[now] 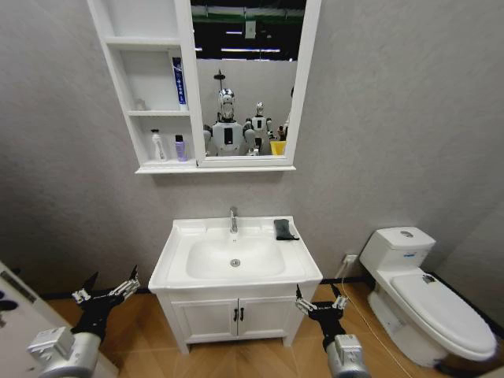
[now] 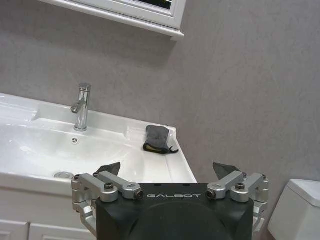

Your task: Move facial cleanser and shampoo from washbasin to cabinet, then wipe washbasin with towel.

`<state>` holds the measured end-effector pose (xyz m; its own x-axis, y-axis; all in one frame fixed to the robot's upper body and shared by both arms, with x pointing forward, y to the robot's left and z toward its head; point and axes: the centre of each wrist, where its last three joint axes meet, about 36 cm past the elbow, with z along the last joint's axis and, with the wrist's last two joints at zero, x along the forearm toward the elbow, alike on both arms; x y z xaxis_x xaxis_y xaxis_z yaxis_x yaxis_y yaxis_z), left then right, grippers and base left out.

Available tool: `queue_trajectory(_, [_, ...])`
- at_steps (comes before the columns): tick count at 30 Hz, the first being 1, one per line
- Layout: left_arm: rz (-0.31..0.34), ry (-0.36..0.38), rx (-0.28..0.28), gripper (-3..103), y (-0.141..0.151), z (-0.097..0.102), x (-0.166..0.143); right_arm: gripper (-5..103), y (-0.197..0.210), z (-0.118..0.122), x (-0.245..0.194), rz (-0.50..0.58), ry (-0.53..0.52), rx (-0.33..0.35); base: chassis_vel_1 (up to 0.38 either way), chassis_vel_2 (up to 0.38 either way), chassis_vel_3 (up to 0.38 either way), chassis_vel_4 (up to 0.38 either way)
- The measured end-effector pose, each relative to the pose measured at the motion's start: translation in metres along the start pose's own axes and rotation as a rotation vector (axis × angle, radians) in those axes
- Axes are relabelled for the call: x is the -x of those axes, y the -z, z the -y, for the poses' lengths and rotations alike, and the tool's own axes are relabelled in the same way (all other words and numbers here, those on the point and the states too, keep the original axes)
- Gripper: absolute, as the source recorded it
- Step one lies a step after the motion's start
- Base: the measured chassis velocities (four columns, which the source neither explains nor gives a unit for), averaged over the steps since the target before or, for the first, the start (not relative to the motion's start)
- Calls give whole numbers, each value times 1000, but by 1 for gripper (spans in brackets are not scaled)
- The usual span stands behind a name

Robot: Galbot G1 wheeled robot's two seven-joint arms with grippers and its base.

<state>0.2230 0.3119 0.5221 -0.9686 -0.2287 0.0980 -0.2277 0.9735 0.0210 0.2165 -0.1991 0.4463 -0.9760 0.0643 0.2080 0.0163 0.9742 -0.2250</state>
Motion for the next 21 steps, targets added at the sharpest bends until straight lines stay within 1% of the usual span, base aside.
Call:
queue_trajectory(13, [0,0,0,100,0,0,0,100,0,-2,-8,8,36,-23,358,-371,-366,353])
queue_trajectory(21, [0,0,0,100,0,0,0,100,-3,-3,-14,38,81,-53,336,-332,-336,347])
